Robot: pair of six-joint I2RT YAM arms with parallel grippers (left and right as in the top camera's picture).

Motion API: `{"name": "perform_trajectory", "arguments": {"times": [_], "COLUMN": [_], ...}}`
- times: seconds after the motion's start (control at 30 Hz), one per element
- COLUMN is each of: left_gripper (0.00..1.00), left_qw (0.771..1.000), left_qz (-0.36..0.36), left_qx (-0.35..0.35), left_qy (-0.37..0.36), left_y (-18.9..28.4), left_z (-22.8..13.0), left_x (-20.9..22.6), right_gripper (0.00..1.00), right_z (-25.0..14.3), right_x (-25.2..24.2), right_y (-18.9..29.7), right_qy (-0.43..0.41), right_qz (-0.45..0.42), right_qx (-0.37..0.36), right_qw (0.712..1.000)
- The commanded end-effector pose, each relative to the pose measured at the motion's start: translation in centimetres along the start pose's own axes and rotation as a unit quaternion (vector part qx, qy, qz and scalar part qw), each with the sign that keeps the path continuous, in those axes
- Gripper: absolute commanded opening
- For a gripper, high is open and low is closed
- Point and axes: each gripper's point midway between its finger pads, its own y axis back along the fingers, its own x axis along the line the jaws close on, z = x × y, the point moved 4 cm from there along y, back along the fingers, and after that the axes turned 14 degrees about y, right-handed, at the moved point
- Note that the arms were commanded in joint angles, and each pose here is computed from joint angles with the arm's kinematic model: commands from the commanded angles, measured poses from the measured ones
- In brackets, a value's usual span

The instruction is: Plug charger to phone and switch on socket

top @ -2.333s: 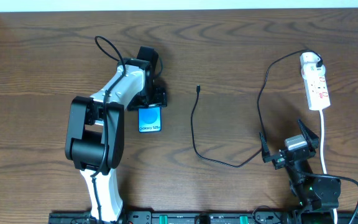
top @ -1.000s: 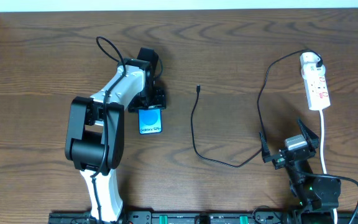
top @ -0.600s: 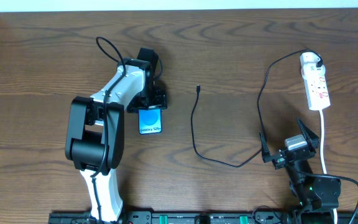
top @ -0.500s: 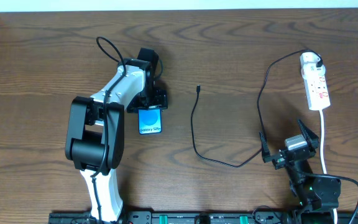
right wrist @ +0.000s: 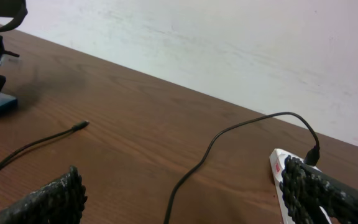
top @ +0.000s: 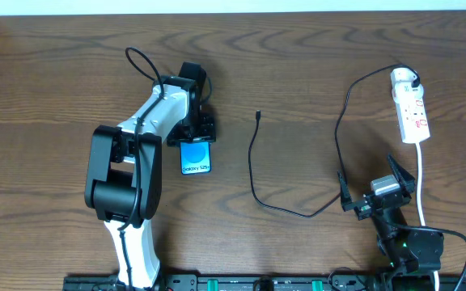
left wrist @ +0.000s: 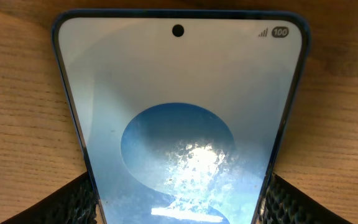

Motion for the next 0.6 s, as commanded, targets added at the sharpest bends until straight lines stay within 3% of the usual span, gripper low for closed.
{"name": "perform_trajectory", "arguments": {"times": [0.0,0.57], "left_gripper": [0.72,0.72], "left_qw": [0.997,0.999], "left_qz": [0.027,0.008], "left_qx": [0.072,0.043], "left_qy": [0.002,-0.003], "left_y": [-4.1,0.1], "left_z": [-2.3,-1.3], "left_x": [1.4,0.6], "right_gripper": [0.99,0.99], "right_z": [0.0,0.0], "right_x": [0.3,0.3], "right_y": [0.0,0.0], "right_qy": [-0.003,-0.003], "right_qz": [0.005,0.005], "right_qx": [-0.004,-0.004], "right_qw": [1.0,1.0]}}
